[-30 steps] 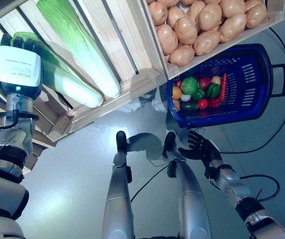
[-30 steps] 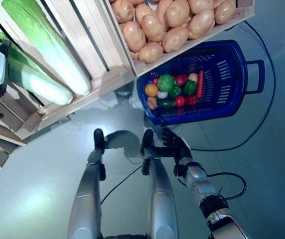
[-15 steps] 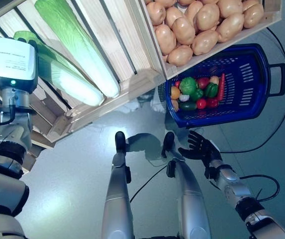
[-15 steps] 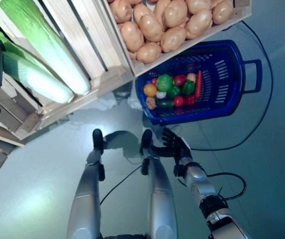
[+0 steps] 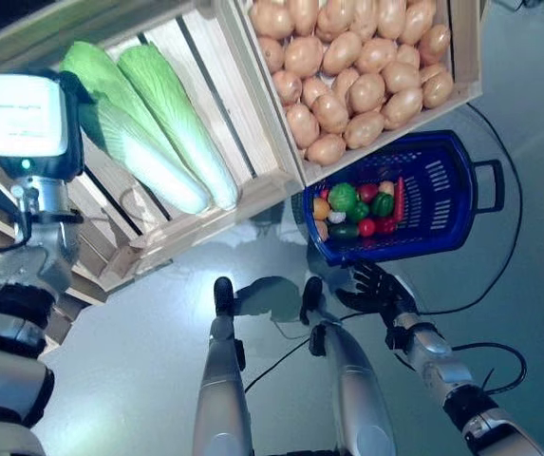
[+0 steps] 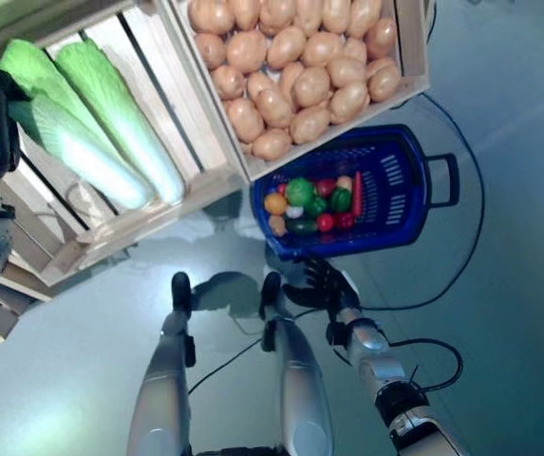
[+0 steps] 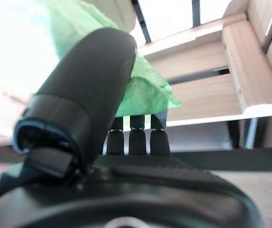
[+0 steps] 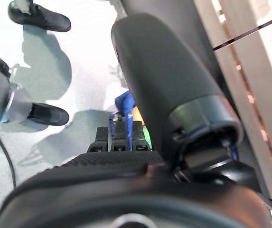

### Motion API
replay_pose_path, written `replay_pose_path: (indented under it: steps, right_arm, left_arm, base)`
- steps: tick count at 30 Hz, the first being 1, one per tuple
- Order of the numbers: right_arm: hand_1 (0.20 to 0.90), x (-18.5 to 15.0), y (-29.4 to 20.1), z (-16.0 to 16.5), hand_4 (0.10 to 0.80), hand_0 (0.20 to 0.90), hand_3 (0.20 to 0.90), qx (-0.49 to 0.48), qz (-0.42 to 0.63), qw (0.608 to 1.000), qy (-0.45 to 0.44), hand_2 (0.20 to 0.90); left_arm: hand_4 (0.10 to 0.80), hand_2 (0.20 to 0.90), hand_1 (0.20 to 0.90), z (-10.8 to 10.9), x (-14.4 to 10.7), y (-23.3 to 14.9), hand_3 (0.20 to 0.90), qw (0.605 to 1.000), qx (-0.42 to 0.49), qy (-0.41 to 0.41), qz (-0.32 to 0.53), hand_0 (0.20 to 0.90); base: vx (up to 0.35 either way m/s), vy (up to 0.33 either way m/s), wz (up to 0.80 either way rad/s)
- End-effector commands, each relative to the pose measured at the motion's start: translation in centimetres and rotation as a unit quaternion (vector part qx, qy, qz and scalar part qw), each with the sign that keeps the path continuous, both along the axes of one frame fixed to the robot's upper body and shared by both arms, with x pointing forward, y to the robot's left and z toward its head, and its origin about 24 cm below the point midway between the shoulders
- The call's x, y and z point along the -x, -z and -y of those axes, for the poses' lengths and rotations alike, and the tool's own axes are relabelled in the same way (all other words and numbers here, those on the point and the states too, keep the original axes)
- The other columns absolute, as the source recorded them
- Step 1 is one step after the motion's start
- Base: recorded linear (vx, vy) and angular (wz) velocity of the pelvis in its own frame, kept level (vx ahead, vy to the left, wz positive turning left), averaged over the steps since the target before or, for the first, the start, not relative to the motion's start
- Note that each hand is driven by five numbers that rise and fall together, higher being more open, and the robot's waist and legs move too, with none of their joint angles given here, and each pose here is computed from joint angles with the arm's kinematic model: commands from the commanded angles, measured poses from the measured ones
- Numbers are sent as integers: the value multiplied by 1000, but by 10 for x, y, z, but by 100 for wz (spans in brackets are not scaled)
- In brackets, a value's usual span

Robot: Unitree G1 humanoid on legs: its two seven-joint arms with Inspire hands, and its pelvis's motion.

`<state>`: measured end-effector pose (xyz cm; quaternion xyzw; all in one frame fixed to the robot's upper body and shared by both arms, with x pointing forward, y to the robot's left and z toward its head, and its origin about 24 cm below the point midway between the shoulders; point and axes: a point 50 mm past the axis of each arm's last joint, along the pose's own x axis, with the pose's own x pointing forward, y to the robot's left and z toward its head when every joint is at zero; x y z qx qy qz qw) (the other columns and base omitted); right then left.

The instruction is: Put vegetables into the basket

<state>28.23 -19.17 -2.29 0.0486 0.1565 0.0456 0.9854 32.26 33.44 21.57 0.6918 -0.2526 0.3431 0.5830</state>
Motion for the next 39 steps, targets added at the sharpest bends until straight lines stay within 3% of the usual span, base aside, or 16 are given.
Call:
replay_pose_path:
  steps: [1, 9, 19, 29, 39]
  right_arm:
    - [900, 9, -19, 18, 800, 900, 900, -25, 77, 996, 39, 900]
    - [900, 22, -51, 16, 800, 900, 900, -44, 178, 982, 32, 900]
    - [900, 39, -109, 13, 800, 900, 900, -30, 293, 954, -62, 900]
    - [900, 38, -140, -16, 800, 900, 900, -40, 317, 925, -206, 900]
    - [900, 29, -148, -38, 800, 900, 900, -19, 304, 910, -280, 900]
  left_arm:
    - [400, 300, 300, 4, 12, -29, 300, 989, 81, 59, 109, 300]
    - [400, 300, 300, 20, 36, 48, 300, 958, 250, 134, 37, 300]
    - [400, 300, 300, 48, 51, 116, 300, 849, 478, 204, -93, 300]
    - [400, 300, 300, 73, 47, 154, 300, 776, 567, 204, -188, 300]
    - [400, 300, 300, 86, 41, 175, 300, 695, 652, 205, -223, 300]
  base:
    - [74, -38, 5]
    - [99, -29, 7]
    - [90, 4, 5]
    - [76, -2, 1]
    - [55, -26, 1]
